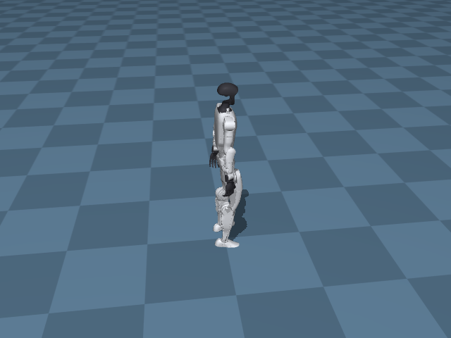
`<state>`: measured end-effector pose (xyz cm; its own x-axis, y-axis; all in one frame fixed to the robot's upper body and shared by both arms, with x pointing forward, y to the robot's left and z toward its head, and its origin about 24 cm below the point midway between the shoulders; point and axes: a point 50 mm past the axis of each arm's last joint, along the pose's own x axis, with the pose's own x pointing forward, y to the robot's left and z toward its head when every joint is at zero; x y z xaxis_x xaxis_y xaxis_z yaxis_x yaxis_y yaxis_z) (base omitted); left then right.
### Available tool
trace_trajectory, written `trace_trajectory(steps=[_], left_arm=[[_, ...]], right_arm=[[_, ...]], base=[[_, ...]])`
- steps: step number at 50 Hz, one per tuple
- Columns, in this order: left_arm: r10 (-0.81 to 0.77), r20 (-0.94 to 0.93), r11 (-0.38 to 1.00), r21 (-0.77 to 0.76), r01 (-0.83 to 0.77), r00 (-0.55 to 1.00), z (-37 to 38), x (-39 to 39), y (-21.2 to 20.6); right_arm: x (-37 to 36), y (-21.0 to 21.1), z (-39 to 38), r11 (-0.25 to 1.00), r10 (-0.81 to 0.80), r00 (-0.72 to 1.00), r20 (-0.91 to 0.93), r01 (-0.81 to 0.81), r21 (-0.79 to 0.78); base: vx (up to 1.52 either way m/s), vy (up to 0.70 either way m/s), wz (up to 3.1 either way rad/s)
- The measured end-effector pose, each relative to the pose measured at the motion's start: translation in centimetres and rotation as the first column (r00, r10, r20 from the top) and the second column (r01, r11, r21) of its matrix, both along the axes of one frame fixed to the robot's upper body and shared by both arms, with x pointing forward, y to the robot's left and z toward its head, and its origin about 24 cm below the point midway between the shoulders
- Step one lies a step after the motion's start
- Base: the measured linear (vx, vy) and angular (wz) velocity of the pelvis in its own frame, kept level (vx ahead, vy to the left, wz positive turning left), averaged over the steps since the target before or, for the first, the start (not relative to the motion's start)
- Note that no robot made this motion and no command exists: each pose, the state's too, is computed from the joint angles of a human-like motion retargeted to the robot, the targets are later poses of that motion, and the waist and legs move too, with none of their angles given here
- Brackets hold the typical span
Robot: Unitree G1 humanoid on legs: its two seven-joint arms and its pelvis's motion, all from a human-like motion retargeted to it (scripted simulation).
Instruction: Upper body actions
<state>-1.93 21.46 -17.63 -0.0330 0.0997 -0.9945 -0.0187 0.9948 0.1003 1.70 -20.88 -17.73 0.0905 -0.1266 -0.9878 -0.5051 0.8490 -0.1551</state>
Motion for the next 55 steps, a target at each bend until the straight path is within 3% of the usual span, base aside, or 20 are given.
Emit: trace_trajectory(steps=[55], left_arm=[[0.000,-0.005,1.000,-0.004,0.000,1.000,0.01,-0.09,0.01]], right_arm=[[0.11,-0.23,0.04,1.000,0.007,1.000,0.001,-0.007,-0.007]], base=[[0.00,0.00,0.00]])
